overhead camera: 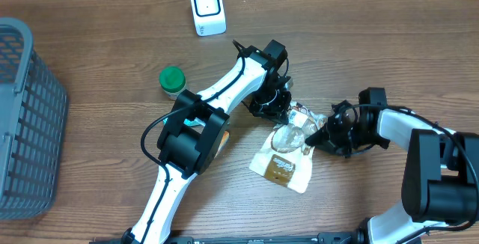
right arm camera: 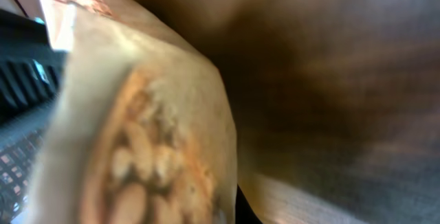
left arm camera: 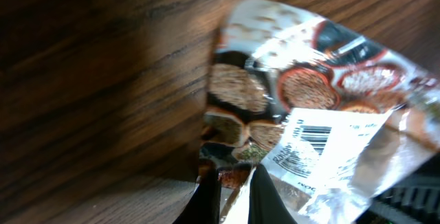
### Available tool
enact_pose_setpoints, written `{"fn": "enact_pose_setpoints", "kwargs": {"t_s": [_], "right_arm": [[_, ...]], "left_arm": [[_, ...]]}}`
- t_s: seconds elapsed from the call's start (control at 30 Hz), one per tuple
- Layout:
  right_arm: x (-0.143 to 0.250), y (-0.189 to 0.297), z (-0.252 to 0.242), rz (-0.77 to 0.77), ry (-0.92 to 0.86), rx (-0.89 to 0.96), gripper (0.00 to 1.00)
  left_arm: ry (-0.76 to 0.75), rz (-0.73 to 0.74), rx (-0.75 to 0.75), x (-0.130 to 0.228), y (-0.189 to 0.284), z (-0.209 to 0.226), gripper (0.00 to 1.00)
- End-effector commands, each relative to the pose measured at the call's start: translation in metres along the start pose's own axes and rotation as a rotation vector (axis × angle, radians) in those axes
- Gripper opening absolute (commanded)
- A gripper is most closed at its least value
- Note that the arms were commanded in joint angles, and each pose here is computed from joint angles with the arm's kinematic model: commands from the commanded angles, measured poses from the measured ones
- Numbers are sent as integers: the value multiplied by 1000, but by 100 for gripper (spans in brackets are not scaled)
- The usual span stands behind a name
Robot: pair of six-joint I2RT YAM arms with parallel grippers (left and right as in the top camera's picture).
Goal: Scan the item barcode
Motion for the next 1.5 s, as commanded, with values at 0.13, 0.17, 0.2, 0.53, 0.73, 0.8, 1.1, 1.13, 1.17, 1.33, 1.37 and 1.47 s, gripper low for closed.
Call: {"fn": "enact_pose_setpoints", "kwargs": {"t_s": [0.13,0.17,0.2,0.53,0.73,0.8,1.1,1.13,1.17,1.33,1.37,1.47], "right_arm": [[-38,19,30,-87,95,-28,4],[-41,20,33,-93,102,-29,4],[-43,22,35,-100,110,-30,4],[-30,28,15,-43,116,74,41],[-13,31,4,26,98,98,67],[-6,29,1,48,85,99,72],[17,3,-17,54,48,19,77],[16,0,-16,39,40,-8,76],[14,-3,-14,21,41,-36,75],[10,-14,-7,-15,56,-80,73],[10,-17,-3,-10,74,-79,70],[9,-19,-1,-14,71,-81,58]], "left_arm": [[24,18,-28,4,-8,9,4],[24,18,-28,4,-8,9,4],[24,17,-28,4,-8,9,4],[24,18,-29,4,-8,9,4],[24,18,-29,4,-8,9,4],[24,18,-29,4,-8,9,4],[24,17,-28,3,-8,9,4],[24,17,-28,3,-8,10,4],[24,15,-27,3,-8,9,4],[23,14,-26,3,-8,9,4],[23,14,-27,3,-8,9,4],[23,14,-27,3,-8,9,4]]}}
Point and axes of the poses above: each gripper's point midway between its finger pads, its own y axis back along the fingers, its own z axis along the line the jaws close on, x = y × z, the point moved 4 cm from there along y, back along the fingers, and after that the axes turned 3 degrees about y, right-handed, at the moved point
